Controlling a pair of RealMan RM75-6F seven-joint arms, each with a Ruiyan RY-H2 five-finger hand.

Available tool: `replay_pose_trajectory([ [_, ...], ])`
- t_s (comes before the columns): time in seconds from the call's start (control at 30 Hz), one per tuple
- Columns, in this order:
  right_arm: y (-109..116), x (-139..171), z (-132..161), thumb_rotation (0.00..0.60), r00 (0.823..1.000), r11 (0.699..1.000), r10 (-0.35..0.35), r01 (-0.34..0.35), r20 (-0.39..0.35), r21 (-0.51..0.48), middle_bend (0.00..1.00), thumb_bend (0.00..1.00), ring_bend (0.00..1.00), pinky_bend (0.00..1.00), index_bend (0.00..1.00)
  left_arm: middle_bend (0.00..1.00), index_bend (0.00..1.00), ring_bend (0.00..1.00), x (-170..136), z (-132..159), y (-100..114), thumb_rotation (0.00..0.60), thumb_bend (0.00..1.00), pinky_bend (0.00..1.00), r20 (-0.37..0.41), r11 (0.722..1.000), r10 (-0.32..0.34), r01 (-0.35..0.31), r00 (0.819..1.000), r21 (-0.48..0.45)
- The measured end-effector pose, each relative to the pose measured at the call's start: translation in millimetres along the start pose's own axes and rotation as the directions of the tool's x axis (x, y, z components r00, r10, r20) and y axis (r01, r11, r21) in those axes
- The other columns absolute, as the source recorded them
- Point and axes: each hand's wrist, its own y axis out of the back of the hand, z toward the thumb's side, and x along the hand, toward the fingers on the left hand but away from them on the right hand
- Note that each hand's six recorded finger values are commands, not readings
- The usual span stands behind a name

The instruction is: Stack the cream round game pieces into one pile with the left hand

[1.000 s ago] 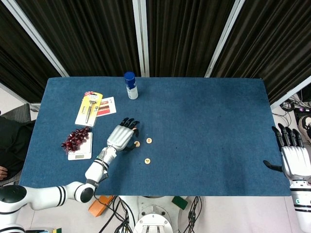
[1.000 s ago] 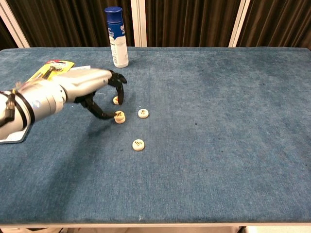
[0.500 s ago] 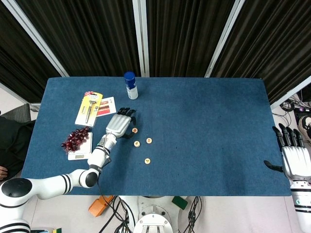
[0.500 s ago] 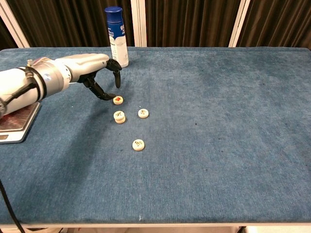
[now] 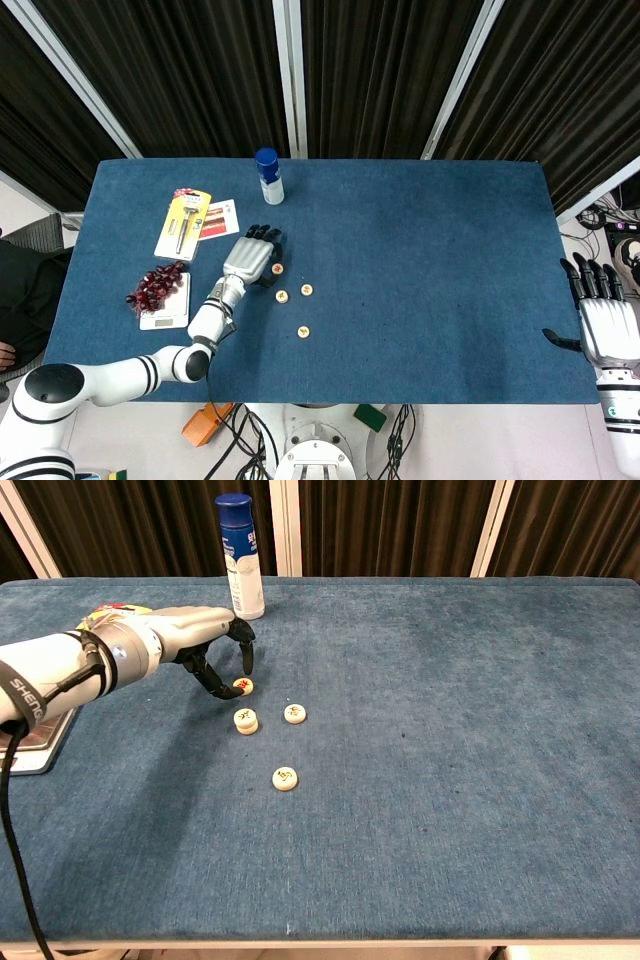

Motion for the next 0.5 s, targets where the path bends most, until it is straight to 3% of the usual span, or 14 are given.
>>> replay_pose_trajectory([
  [0.5,-0.3,-2.0,1.0,0.600,1.000,1.000,0.006,-0.006,0.003,0.002,0.02,0.09,0.00,0.02,0.00,0.12,0.50,0.00,1.3,-0.3,-1.2,0.600,0.36,0.00,0.009,0.999,0.016,-0.016,1.000,-0.028],
])
